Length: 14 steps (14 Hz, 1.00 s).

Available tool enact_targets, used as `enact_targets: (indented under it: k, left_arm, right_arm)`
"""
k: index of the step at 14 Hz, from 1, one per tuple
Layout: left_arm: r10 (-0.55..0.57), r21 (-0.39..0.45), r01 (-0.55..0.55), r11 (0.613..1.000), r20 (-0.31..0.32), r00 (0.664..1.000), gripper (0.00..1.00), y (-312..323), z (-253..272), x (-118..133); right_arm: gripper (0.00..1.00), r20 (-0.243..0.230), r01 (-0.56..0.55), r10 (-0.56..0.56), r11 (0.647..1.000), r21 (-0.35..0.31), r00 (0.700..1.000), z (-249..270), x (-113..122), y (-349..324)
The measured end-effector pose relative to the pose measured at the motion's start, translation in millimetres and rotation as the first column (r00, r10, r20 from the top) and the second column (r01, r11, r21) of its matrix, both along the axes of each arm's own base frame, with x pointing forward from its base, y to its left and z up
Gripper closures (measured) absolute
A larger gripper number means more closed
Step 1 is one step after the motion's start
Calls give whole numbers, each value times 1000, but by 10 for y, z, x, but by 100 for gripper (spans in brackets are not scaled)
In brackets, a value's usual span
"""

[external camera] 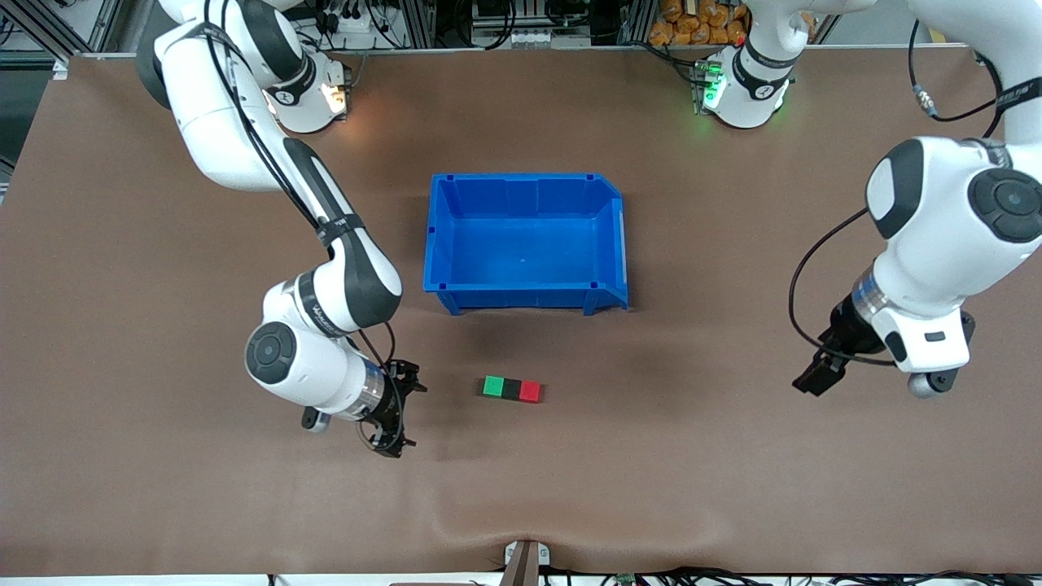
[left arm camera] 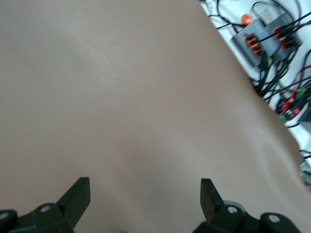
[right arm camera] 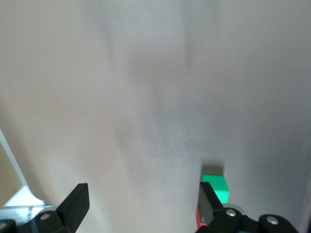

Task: Attach green and red cubes to black cube
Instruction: 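Open the right gripper and withdraw both grippers from the joined cubes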

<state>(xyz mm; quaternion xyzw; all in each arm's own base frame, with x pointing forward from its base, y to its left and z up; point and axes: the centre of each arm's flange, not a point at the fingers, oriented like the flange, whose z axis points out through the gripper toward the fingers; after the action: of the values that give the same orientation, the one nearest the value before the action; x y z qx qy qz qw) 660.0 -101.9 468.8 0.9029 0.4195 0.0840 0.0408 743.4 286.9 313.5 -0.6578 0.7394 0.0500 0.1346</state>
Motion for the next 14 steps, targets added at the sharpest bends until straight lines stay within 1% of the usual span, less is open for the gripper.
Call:
enact_targets:
  k: [1,2,5,6,8,10,12,14]
  left_arm:
    - [-7,4,7,1000,-10,1000,0,16,-14,-21]
    - [-9,5,9,1000,-18,1000,0,17,-20,-33]
    - [-12,5,12,1000,-19,1000,0,-4,13,-51]
    - [-13,5,13,1000,-18,1000,0,-7,15,-51]
    - [-12,5,12,1000,-21,1000,0,-2,11,-53]
    - [-36,9,36,999,-25,999,0,-8,-3,-57]
    - [-97,17,97,995,-25,995,0,-47,8,-66]
    - [-150,26,151,988,-34,988,0,-65,123,-123]
  right_arm:
    - [0,10,-10,10,1000,-15,1000,66,10,-40]
    - [0,3,-31,31,999,-26,1000,117,11,-101]
    - [0,-95,-127,121,990,-61,988,174,-34,-393]
    - [0,-118,-154,145,986,-65,982,210,-44,-487]
    - [0,-148,-197,185,978,-69,971,373,-62,-684]
    - [0,-151,-256,243,964,-69,958,669,-78,-921]
    - [0,-154,-338,325,938,-71,933,987,-141,-1109]
    - [0,-162,-387,373,919,-72,914,1218,-210,-1235]
